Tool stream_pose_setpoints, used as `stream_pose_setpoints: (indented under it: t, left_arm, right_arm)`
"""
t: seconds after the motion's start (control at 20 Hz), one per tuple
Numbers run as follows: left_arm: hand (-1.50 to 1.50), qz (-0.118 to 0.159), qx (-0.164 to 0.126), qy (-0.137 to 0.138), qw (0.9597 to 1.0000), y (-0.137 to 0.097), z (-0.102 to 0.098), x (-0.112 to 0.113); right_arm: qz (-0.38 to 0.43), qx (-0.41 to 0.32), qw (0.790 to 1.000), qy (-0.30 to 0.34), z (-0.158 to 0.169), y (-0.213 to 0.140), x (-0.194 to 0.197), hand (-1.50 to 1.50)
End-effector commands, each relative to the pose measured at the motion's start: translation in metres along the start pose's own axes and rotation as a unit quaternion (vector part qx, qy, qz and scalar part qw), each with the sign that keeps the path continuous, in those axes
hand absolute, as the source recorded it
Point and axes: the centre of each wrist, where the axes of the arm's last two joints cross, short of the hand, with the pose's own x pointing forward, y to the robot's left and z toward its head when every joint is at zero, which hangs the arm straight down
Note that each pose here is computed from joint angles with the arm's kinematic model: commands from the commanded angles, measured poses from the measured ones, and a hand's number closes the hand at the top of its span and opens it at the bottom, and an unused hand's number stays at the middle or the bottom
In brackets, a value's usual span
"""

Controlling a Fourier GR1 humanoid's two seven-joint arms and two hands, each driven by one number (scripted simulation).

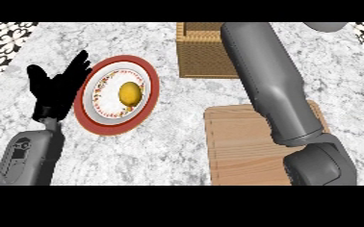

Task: Pick the can from the cutting board and place it in the basket

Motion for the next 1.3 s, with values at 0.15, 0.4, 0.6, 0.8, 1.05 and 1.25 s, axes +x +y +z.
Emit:
stream_pose_setpoints:
  t: [0.15,0.4,0.6,0.8,1.05,1.25]
  left_arm:
    - [0.00,0.001,0.005,-0.007,1.0000,0.007,-0.001,0.005]
    - [0.00,0.002,0.021,0.014,0.9997,0.017,0.005,-0.007]
    - [0.00,0.002,0.025,0.019,0.9995,0.015,0.006,-0.012]
    - [0.00,0.002,0.025,0.025,0.9994,0.019,0.012,-0.019]
    - [0.00,0.006,0.027,0.039,0.9989,0.021,0.017,-0.029]
    - [0.00,0.007,0.032,0.035,0.9989,0.016,0.014,-0.026]
  right_arm:
    - [-0.093,-0.038,0.989,0.110,0.003,0.000,-0.003,-1.50]
    - [-0.199,-0.100,0.966,0.130,-0.023,-0.042,0.014,-1.50]
    - [-0.239,-0.132,0.949,0.160,-0.037,-0.045,-0.007,-1.50]
    - [-0.239,-0.122,0.947,0.178,-0.037,-0.047,-0.023,-1.50]
    - [-0.223,-0.081,0.954,0.183,-0.023,-0.047,-0.040,-1.50]
    - [-0.225,-0.051,0.956,0.179,-0.006,-0.043,-0.064,-1.50]
